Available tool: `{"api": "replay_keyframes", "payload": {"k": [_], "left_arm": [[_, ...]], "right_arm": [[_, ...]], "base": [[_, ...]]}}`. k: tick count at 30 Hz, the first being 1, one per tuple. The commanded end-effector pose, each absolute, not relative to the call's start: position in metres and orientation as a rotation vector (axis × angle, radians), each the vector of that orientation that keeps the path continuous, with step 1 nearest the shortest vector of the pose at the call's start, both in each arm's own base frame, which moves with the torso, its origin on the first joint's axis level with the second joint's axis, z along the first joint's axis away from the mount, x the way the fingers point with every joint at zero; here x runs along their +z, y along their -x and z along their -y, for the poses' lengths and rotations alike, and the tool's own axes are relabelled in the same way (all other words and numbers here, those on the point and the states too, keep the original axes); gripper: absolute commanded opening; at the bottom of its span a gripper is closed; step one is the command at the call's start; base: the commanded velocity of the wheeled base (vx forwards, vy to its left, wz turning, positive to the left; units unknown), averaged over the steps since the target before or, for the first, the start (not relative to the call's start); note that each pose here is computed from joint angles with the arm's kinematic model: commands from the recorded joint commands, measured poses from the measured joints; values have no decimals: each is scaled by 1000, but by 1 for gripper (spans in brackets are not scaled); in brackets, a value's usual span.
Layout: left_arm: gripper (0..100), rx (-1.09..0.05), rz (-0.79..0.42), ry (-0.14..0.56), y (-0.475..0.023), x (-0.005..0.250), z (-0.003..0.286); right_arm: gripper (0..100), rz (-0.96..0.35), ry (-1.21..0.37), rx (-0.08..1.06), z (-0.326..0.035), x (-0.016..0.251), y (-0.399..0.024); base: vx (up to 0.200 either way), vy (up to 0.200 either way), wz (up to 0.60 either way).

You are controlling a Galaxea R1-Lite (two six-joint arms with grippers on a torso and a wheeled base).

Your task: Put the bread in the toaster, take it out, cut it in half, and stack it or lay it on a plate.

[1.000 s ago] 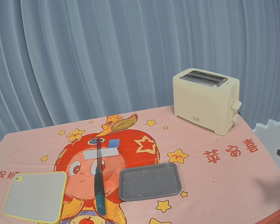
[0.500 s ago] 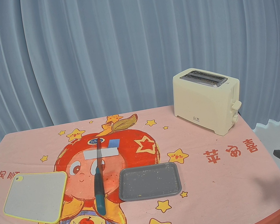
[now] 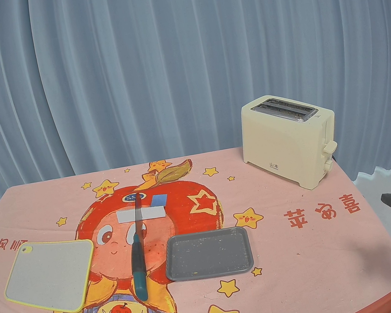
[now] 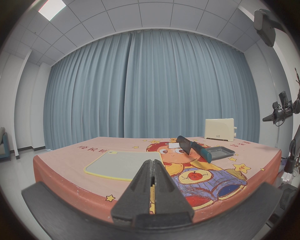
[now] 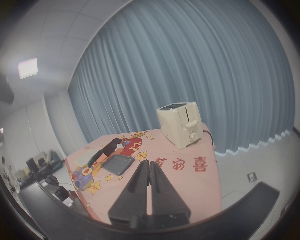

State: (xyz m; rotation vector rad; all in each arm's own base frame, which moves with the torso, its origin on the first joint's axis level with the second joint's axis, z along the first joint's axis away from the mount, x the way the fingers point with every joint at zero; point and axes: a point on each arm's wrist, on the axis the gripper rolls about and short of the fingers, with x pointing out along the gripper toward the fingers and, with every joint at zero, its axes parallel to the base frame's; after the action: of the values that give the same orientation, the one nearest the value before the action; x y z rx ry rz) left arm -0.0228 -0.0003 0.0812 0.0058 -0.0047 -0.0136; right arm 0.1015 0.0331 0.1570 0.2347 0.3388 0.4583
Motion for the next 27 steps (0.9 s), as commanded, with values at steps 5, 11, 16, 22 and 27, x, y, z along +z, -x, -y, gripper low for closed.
{"api": "replay_keyframes", "payload": {"k": [5, 11, 16, 22, 27], "left_arm": [[0, -14, -3, -6, 22, 76, 0], [0, -14, -3, -6, 22, 76, 0], [0, -14, -3, -6, 22, 76, 0], [0, -14, -3, -6, 22, 76, 0], [0, -14, -3, -6, 22, 76, 0]], "right_arm": [[0, -392, -138, 465, -38, 152, -120], [0, -367, -139, 473, -39, 159, -123], [0, -341, -145, 478, -40, 167, -126], [0, -351, -145, 507, -46, 173, -148], [0, -299, -157, 503, -51, 181, -165]], "base": [[0, 0, 0], [0, 0, 0], [0, 0, 0], [0, 0, 0], [0, 0, 0]]}}
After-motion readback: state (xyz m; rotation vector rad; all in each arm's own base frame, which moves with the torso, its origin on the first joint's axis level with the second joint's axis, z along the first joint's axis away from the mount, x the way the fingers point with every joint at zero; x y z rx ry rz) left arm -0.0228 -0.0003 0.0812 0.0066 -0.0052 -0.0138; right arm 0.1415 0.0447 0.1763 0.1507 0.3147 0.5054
